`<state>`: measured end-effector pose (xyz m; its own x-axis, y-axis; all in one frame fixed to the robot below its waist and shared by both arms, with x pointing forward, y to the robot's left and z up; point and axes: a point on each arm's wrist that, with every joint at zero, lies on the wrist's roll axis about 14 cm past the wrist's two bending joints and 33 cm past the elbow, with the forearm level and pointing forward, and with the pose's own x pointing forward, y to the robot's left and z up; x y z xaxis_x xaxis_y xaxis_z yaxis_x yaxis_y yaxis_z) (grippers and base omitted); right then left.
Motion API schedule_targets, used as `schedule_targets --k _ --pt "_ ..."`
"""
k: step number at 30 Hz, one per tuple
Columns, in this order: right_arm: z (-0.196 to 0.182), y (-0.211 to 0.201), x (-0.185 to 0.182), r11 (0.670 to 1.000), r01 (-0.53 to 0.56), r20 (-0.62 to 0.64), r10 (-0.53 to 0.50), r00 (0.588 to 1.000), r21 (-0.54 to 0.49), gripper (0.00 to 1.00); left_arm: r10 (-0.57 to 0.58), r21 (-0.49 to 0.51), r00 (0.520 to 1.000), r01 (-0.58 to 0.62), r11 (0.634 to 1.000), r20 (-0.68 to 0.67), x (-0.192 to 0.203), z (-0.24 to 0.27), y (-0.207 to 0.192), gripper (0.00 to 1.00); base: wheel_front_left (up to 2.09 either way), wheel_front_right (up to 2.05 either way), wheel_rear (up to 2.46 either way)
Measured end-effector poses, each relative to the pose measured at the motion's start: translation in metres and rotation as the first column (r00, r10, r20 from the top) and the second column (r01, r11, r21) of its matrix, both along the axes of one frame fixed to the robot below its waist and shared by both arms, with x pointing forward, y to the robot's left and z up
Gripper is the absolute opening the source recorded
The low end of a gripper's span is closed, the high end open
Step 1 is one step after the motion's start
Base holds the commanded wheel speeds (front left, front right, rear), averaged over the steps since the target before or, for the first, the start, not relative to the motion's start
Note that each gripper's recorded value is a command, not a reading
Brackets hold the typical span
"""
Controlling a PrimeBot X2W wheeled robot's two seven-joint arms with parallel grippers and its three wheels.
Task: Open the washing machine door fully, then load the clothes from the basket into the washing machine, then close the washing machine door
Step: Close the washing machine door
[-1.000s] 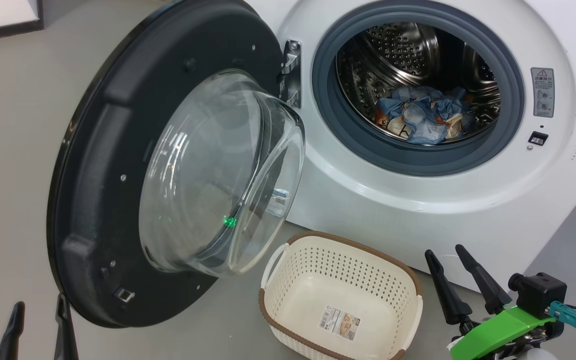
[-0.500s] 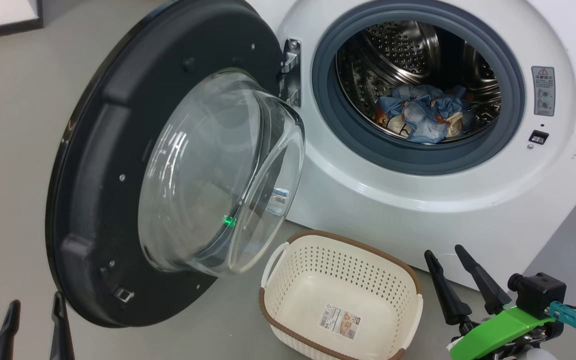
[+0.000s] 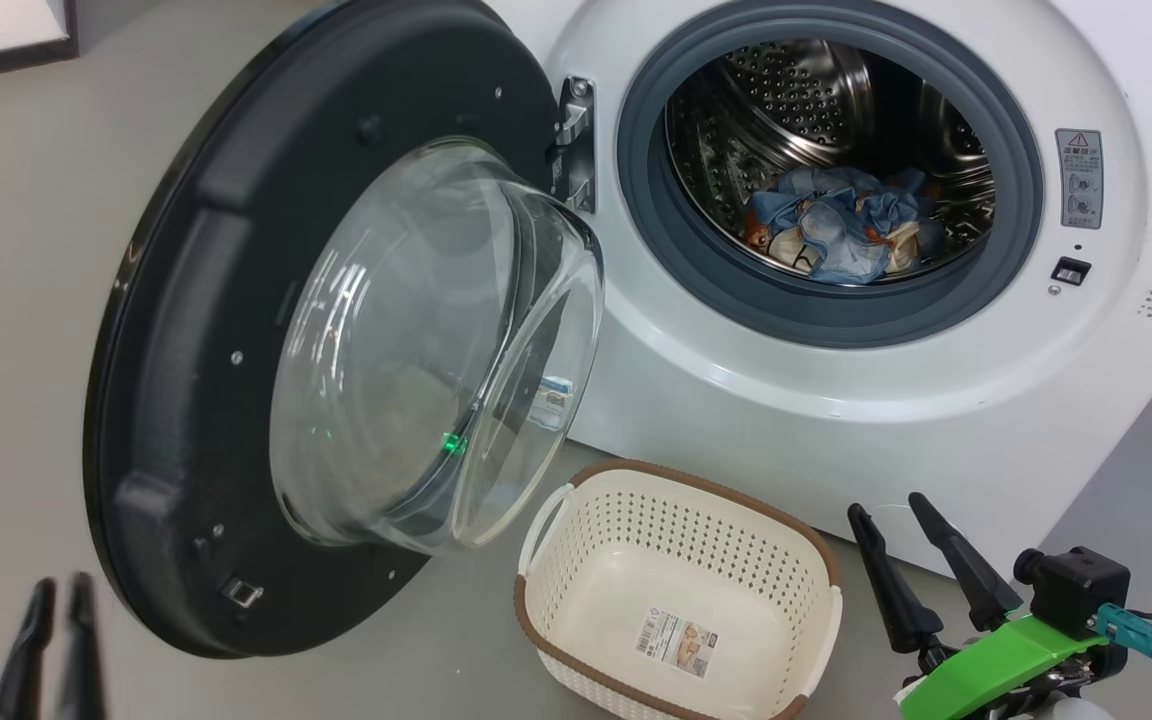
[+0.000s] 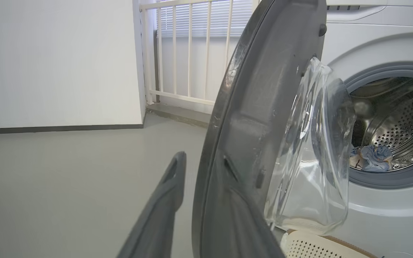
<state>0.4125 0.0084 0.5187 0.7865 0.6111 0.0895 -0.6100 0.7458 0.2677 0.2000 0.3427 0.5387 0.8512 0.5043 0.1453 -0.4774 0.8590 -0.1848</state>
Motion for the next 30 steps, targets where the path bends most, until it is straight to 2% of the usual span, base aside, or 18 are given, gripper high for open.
schedule_targets --k 5,12,15,19,21,24,27,29,30 --pt "-0.001 0.001 0.000 1.000 -0.005 0.000 0.005 1.000 -0.004 1.00 -0.017 0.074 1.000 0.016 0.997 0.015 0.000 0.026 0.008 0.00 0.00 0.00 0.00" --pt "-0.002 0.003 -0.002 1.000 -0.013 -0.002 0.013 1.000 -0.008 1.00 -0.033 0.172 0.995 0.016 0.985 0.097 0.008 0.091 0.026 0.00 0.00 0.00 0.00" --pt "-0.002 0.002 -0.003 1.000 -0.011 -0.004 0.011 1.000 -0.009 1.00 -0.030 0.215 0.995 0.009 0.977 0.093 0.011 0.113 0.038 0.00 0.00 0.00 0.00" --pt "-0.002 -0.002 -0.003 1.000 -0.001 -0.003 0.001 1.000 -0.007 1.00 -0.038 0.184 0.990 0.013 0.983 0.134 0.020 0.138 0.050 0.00 0.00 0.00 0.00" --pt "-0.002 -0.004 -0.003 1.000 0.005 -0.005 -0.005 1.000 -0.006 1.00 -0.044 0.122 0.987 0.025 0.992 0.153 0.025 0.143 0.057 0.00 0.00 0.00 0.00" --pt "-0.003 -0.007 -0.002 1.000 0.015 -0.008 -0.015 1.000 -0.002 1.00 -0.049 -0.048 0.983 0.058 0.997 0.177 0.036 0.139 0.072 0.00 0.00 0.00 0.00" --pt "-0.003 -0.011 -0.002 1.000 0.028 -0.010 -0.028 1.000 0.002 1.00 -0.044 -0.253 0.970 0.107 0.962 0.241 0.046 0.135 0.085 0.00 0.00 0.00 0.00" --pt "-0.003 -0.013 -0.002 0.999 0.036 -0.010 -0.036 0.999 0.003 1.00 -0.040 -0.391 0.960 0.151 0.908 0.277 0.054 0.131 0.091 0.00 0.00 0.00 0.00" --pt "-0.003 -0.013 -0.002 0.999 0.036 -0.010 -0.036 0.999 0.003 1.00 -0.040 -0.391 0.960 0.151 0.908 0.277 0.054 0.131 0.091 0.00 0.00 0.00 0.00"
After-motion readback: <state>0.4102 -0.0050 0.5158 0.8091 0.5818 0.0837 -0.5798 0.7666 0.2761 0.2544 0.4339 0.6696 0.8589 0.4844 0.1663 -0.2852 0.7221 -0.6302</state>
